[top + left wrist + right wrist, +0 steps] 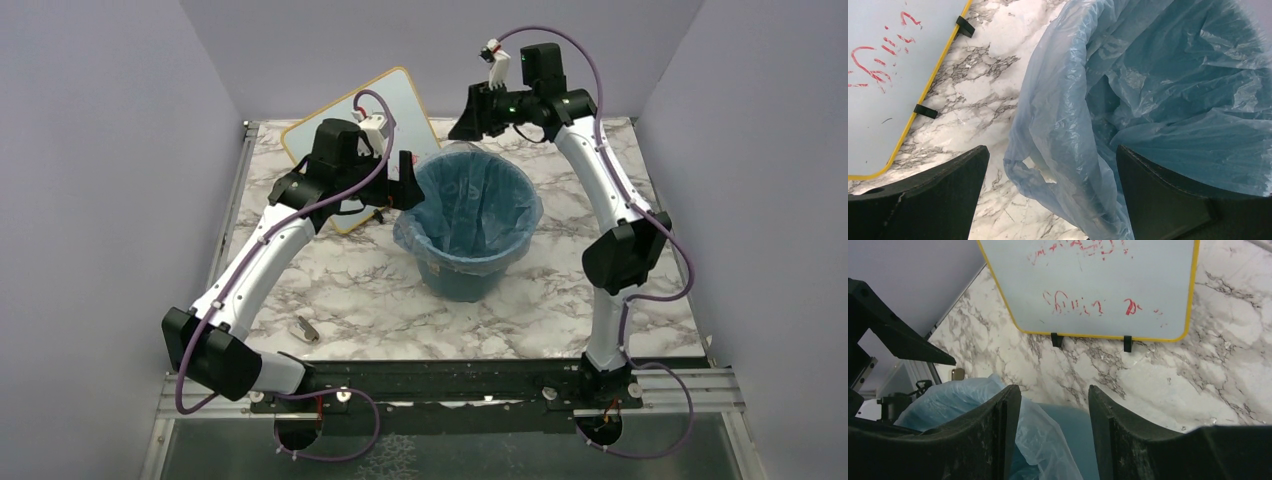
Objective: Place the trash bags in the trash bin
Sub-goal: Place the trash bag in the trash bin, then reset both arms
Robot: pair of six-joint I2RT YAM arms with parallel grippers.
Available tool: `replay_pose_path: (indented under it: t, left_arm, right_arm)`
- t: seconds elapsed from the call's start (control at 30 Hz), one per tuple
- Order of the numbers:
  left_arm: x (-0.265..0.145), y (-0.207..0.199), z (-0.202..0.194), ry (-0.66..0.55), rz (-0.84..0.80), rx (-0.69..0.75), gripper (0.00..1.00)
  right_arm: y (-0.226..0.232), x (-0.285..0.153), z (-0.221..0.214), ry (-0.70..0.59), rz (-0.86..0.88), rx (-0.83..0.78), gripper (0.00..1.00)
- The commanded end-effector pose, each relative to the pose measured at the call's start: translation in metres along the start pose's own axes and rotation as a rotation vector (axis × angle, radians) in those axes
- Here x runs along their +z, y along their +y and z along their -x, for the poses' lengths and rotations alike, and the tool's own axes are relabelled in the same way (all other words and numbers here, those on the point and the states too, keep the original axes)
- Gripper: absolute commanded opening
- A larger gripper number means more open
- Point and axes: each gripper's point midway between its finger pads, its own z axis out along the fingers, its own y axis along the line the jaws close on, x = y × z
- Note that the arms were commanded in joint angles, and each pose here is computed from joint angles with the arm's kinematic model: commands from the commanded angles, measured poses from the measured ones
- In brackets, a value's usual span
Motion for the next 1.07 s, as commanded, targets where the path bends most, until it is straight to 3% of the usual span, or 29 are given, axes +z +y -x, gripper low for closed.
replay_pose_path:
  t: [0.0, 0.17, 0.23, 0.33, 0.47, 0.67, 0.8, 1.03]
  left_arm:
    - [0.005, -0.003, -0.005, 0.017, -0.034, 0.003, 0.99]
    - [0.003, -0.003, -0.005, 0.015, -0.031, 0.005, 0.99]
    - [0.0, 0.0, -0.003, -0.001, -0.009, 0.002, 0.99]
    - [-0.011, 0.009, 0.011, -0.066, 0.074, -0.003, 0.99]
    - [-0.038, 0.032, 0.037, -0.205, 0.258, -0.03, 0.99]
    - [-0.086, 0.064, 0.056, -0.383, 0.497, -0.059, 0.99]
    - [-0.109, 0.08, 0.054, -0.44, 0.615, -0.071, 0.99]
    - [-0.114, 0.097, 0.048, -0.454, 0.71, -0.101, 0.99]
  right_arm:
    - [-0.012, 0.007, -0.023, 0.081, -0.02, 0.009, 0.57]
    - [-0.06, 0.014, -0.042, 0.151, -0.248, 0.075, 0.58]
    - [-0.077, 0.007, -0.038, 0.141, -0.361, 0.086, 0.63]
    - [-0.094, -0.019, -0.008, 0.031, -0.543, 0.047, 0.74]
    - [-0.092, -0.081, 0.043, -0.214, -0.73, -0.01, 0.86]
    - [-0.109, -0.186, 0.032, -0.456, -1.032, 0.127, 1.0]
    - [-0.086, -0.213, 0.011, -0.491, -1.0, 0.049, 1.0]
    - [-0.054, -0.201, -0.043, -0.426, -0.835, 0.073, 1.0]
